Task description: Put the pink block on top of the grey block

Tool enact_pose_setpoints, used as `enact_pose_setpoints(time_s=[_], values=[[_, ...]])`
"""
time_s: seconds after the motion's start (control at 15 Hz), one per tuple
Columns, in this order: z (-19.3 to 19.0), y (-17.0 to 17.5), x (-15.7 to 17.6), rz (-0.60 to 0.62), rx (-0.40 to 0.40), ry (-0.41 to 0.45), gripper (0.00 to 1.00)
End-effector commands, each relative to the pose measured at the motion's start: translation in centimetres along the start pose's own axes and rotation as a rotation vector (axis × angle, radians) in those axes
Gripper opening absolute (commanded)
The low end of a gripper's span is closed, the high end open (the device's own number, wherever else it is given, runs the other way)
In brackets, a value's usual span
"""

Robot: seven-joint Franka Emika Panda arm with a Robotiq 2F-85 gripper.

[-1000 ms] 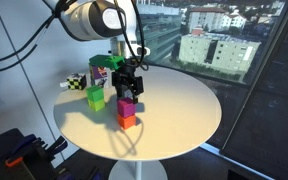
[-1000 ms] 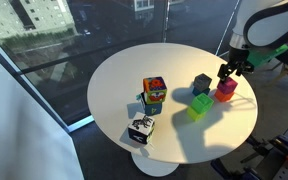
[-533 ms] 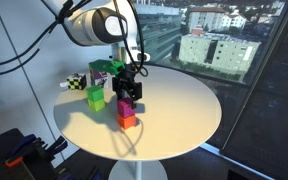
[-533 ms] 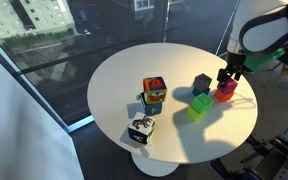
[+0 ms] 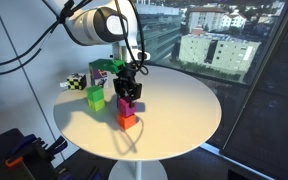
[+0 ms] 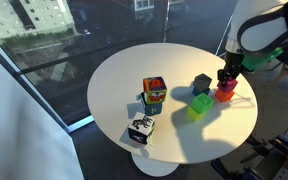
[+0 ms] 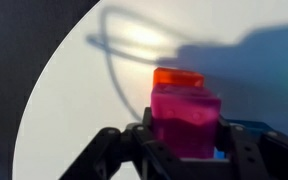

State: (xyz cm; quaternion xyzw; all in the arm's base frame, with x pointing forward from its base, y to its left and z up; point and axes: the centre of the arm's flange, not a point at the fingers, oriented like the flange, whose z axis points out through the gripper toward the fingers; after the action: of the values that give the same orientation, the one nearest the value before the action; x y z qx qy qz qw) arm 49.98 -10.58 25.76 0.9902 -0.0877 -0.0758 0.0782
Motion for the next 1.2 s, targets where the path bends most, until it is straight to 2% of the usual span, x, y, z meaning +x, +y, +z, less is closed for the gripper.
enact_pose_setpoints(time_s=[0.0, 0.53, 1.13], values=[[-2.8, 0.1, -0.4, 0.009, -0.016, -0.009, 0.29], [-6.6, -0.3, -0.4, -0.014, -0.017, -0.013, 0.29], [-8.9, -1.9, 2.5, -0.038, -0.034, 0.009, 0.29]])
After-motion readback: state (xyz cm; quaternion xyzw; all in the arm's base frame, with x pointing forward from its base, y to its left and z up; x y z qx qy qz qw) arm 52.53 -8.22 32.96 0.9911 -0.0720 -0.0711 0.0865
